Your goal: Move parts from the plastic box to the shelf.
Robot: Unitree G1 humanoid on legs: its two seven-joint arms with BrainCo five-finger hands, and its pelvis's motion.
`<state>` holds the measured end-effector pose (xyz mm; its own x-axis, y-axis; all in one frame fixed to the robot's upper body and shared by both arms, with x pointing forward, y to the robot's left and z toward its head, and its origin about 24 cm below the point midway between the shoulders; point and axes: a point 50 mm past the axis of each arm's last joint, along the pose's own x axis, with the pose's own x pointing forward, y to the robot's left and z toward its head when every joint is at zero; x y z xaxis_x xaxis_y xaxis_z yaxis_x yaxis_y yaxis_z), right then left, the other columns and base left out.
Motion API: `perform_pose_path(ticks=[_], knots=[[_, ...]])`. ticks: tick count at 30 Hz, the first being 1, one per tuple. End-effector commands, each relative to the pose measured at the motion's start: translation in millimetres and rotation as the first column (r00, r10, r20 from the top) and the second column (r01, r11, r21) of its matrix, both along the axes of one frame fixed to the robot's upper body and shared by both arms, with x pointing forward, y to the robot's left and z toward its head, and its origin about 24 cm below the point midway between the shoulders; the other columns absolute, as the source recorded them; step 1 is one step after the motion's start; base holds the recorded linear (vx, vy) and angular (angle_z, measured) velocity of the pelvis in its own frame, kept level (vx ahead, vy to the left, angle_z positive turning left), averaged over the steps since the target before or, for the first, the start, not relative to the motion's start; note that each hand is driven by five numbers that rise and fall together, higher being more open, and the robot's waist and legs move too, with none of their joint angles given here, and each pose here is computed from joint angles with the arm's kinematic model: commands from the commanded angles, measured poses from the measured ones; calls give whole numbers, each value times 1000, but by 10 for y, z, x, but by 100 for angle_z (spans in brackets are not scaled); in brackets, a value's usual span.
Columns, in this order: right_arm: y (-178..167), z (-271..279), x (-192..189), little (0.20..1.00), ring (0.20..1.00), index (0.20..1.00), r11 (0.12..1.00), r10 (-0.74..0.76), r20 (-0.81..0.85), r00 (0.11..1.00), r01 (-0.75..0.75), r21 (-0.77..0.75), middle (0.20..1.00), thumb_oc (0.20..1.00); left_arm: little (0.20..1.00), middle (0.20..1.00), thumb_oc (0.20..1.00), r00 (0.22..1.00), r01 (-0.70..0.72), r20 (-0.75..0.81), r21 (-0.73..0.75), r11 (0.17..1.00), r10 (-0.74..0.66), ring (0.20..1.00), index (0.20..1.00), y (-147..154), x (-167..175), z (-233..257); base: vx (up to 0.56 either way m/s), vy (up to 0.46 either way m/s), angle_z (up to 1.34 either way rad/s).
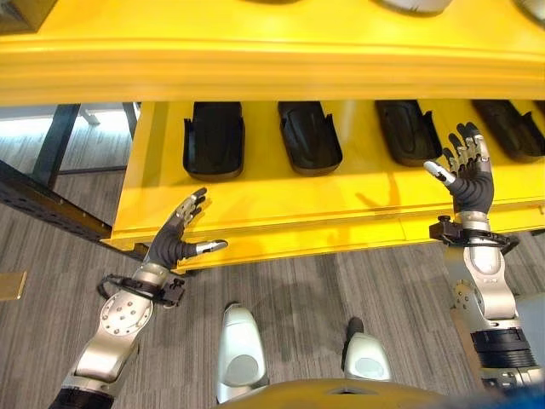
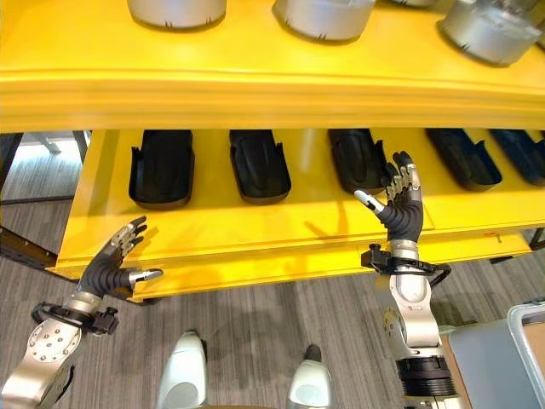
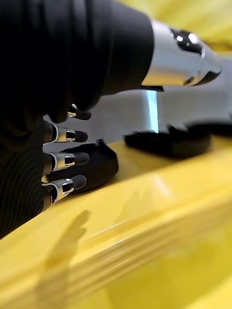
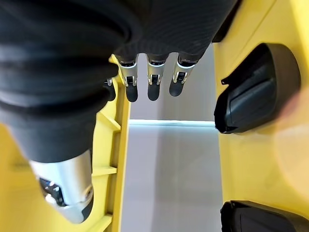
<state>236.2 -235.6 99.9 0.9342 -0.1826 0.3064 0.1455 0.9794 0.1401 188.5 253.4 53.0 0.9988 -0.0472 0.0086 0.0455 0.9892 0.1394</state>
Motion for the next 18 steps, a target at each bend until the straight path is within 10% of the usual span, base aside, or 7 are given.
perform_pose_path(ticks=[1, 10, 18], knots=[[-73, 224, -61, 1000, 1000, 1000, 1000, 23, 139, 990, -23, -5, 1000, 1000, 1000, 1000, 1000, 998, 22, 64, -125, 992, -14, 1000, 1000, 15, -68, 109, 41, 33, 3], [36, -281, -386, 1000, 1000, 1000, 994, 107, -122, 987, -109, -10, 1000, 1000, 1000, 1000, 1000, 995, -79, 12, -493, 867, 97, 1000, 1000, -55, -218, -166, -8, 52, -12], [180, -606, -426, 1000, 1000, 1000, 991, 130, -260, 957, -123, 42, 1000, 1000, 1000, 1000, 1000, 992, -119, -21, -526, 842, 127, 1000, 1000, -121, -191, -283, -34, 50, -14]])
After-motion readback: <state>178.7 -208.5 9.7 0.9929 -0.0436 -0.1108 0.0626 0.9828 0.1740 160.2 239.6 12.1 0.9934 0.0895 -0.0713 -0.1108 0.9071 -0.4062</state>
